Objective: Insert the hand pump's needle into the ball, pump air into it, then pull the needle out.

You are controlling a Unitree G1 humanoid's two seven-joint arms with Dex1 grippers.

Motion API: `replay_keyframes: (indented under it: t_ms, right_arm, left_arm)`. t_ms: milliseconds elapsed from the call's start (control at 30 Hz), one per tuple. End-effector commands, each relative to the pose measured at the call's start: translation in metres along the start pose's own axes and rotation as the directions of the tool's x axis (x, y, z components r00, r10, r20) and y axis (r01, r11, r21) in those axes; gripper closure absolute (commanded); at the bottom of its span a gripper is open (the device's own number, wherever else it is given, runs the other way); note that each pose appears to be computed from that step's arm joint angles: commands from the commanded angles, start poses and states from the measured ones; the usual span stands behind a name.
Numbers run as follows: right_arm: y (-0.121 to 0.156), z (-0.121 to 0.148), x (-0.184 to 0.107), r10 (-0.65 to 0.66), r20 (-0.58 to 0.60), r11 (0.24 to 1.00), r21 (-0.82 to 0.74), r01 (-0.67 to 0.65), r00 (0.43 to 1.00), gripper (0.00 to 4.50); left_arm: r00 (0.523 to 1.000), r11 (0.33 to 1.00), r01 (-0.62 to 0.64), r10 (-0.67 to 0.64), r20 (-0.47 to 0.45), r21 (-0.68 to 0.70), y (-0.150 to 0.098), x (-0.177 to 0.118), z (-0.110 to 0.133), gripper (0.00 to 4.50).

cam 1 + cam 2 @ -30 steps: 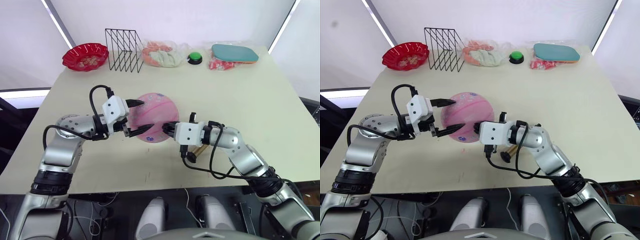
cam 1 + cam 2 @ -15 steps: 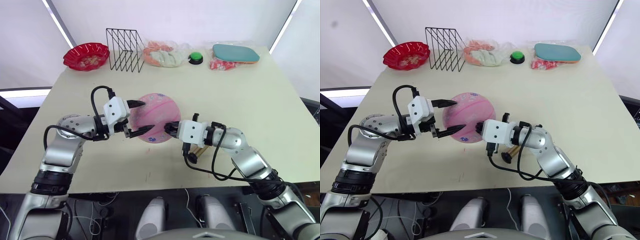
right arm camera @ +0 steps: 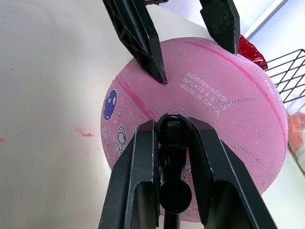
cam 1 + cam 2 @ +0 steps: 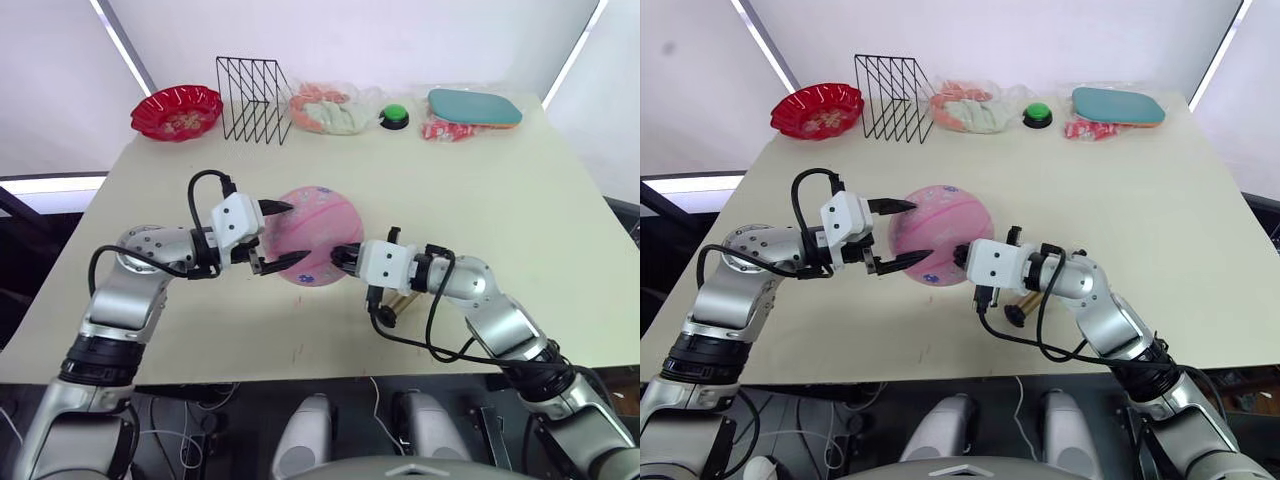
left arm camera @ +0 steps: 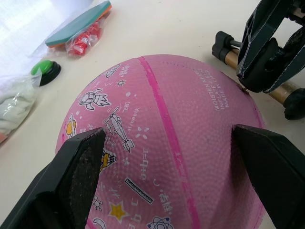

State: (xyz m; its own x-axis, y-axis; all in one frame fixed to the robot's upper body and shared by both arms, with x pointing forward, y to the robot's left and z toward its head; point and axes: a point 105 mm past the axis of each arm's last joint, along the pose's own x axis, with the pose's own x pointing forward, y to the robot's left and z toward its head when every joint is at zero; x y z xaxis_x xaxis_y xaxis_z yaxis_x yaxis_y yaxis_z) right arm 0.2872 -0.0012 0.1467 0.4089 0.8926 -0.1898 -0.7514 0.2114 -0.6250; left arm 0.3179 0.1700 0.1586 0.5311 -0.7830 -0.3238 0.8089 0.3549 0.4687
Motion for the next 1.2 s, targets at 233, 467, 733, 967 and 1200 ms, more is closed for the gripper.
replay_keyframes:
  t_ms: [233,467,733,967,1200]
  right_arm:
    - [-0.024,0.056,-0.027,-0.096,0.179,0.986,-0.121,0.119,0.979,4.16]
    - [-0.027,0.059,-0.032,-0.115,0.18,0.987,-0.088,0.132,0.977,4.16]
    - [-0.026,0.063,-0.037,-0.12,0.179,0.989,-0.061,0.132,0.976,4.16]
    - [-0.023,0.061,-0.04,-0.111,0.156,0.99,-0.073,0.124,0.982,4.16]
    - [-0.026,0.054,-0.045,-0.113,0.119,0.989,-0.084,0.124,0.986,4.16]
  left_arm:
    - [0.91,0.97,-0.012,-0.091,-0.405,-0.243,-0.032,-0.016,-0.109,0.0]
    - [0.896,0.971,-0.004,-0.102,-0.432,-0.238,-0.034,-0.016,-0.113,0.0]
    - [0.884,0.972,-0.01,-0.102,-0.457,-0.236,-0.035,-0.019,-0.119,0.0]
    - [0.883,0.97,-0.011,-0.105,-0.457,-0.244,-0.034,-0.018,-0.119,0.0]
    - [0.884,0.969,-0.011,-0.106,-0.456,-0.248,-0.035,-0.018,-0.119,0.0]
